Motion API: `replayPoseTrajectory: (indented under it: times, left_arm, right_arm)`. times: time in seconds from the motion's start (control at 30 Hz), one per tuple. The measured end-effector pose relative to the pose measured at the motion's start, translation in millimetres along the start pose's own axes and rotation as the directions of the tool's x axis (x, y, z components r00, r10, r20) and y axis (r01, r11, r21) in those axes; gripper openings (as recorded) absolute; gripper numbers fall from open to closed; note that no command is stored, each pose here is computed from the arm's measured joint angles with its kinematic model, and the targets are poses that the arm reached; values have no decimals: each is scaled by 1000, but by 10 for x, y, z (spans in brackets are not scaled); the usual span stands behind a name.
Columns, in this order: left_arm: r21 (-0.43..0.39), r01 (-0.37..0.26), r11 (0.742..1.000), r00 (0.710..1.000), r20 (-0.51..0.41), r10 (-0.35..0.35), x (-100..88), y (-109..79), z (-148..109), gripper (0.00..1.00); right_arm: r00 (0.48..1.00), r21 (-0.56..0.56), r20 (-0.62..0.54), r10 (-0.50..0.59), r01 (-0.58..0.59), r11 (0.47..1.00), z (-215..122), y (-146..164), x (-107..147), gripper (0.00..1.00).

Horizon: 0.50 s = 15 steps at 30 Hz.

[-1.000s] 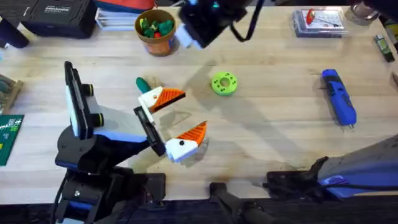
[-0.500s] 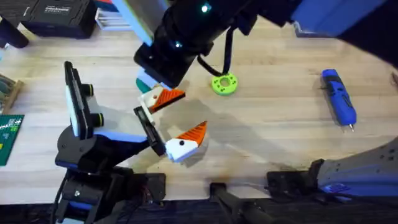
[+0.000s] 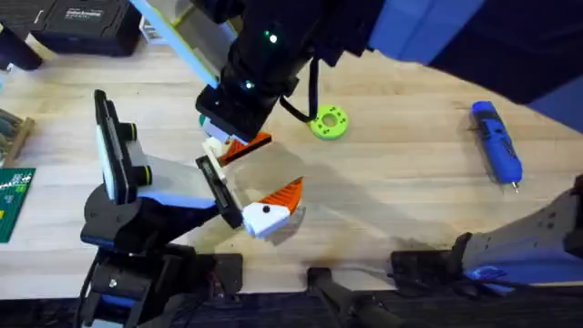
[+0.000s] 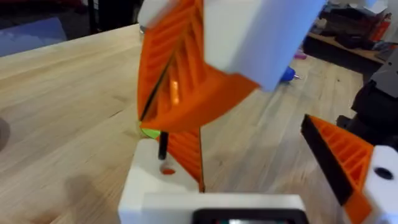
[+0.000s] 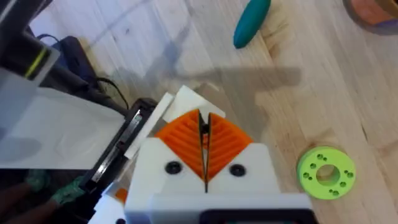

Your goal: Pick up the gripper from the table and insert it into the empty holder that is missing its gripper. Then pick up a screw, insert it into the mounting hole, and use the screwdriver to tighten it. Finally, clean up the table by picking up the vegetable and placing it into the bucket.

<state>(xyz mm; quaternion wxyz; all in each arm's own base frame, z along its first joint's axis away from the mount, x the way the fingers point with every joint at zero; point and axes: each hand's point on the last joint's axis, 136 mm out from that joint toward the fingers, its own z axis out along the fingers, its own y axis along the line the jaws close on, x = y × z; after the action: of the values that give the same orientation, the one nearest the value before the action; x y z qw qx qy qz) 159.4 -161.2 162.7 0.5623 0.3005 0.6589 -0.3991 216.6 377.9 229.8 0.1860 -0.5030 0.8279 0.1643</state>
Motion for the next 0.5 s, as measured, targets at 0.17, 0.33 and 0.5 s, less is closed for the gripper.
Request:
replayPoseTrajectory:
  times: [0.17,0.33,0.5]
  left_arm:
    - [0,0,1000,1000,0,0,0,0,0,985]
    - [0,0,1000,1000,0,0,1,0,0,985]
    - [0,0,1000,1000,0,0,0,0,0,985]
  right_arm:
    - [1000,-1,2,-3,3,1000,1,12,-7,7]
    - [1000,-7,3,-8,8,1000,4,41,-8,7]
    - [1000,-10,2,-13,13,1000,7,70,-8,7]
